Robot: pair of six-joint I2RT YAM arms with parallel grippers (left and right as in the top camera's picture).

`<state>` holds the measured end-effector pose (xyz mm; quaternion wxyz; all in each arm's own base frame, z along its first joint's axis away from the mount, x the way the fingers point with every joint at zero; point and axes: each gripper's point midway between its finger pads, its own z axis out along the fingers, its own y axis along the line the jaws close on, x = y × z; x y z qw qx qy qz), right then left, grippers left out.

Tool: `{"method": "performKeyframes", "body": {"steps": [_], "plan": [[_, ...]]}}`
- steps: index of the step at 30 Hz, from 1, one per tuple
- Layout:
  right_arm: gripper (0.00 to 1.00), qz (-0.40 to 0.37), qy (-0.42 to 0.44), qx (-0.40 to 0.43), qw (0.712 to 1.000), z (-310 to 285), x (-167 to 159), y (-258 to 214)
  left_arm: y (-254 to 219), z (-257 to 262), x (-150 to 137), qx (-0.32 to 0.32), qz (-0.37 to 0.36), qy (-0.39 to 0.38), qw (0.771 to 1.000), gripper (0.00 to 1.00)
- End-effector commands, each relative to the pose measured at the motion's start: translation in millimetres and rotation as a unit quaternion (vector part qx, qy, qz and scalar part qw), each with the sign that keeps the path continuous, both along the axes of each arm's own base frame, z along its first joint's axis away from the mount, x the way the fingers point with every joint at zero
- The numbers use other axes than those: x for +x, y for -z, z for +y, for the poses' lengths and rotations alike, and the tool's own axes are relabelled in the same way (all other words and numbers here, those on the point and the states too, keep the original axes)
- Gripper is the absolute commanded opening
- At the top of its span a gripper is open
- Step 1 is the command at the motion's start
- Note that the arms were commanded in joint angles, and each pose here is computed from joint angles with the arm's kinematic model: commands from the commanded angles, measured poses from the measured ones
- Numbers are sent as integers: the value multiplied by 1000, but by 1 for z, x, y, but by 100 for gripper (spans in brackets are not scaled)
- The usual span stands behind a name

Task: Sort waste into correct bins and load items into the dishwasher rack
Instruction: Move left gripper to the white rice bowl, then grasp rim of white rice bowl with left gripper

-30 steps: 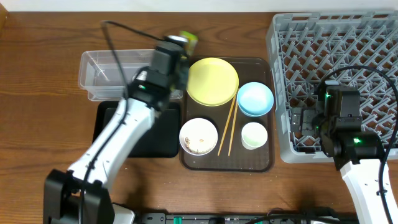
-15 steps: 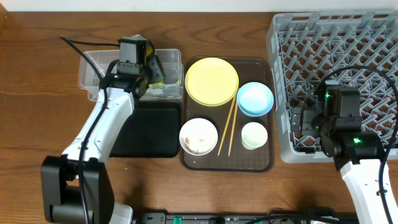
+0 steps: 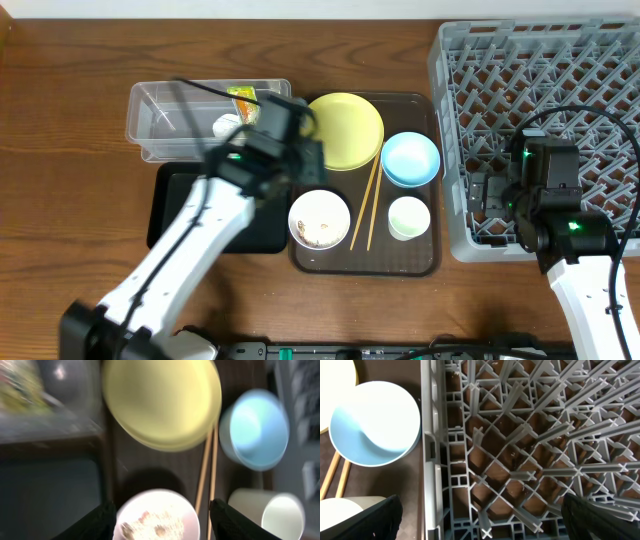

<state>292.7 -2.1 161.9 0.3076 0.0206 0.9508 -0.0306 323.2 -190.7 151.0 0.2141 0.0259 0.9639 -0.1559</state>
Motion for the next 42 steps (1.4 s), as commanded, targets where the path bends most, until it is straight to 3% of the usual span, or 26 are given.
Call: {"method": "performKeyframes", "body": {"steps": [1,6,14,17,29,35,42], "plan": [[99,-13,-13,1,1000,5,3,-10,28,-26,-18,18,42,38,998,63],[99,-12,-18,7,1000,8,3,-10,71,-57,-44,53,91,91,990,61],[99,-11,-18,7,1000,8,3,-9,114,-72,-68,93,138,126,978,48],[99,-11,-18,7,1000,8,3,-9,118,-71,-69,96,142,126,977,37],[99,-8,-18,7,1000,8,2,-8,130,-67,-77,111,159,129,973,30],[99,-7,-18,8,1000,8,1,-8,134,-65,-78,118,161,128,971,7],[99,-6,-19,8,1000,8,1,-8,118,-58,-79,124,152,125,973,6]]}}
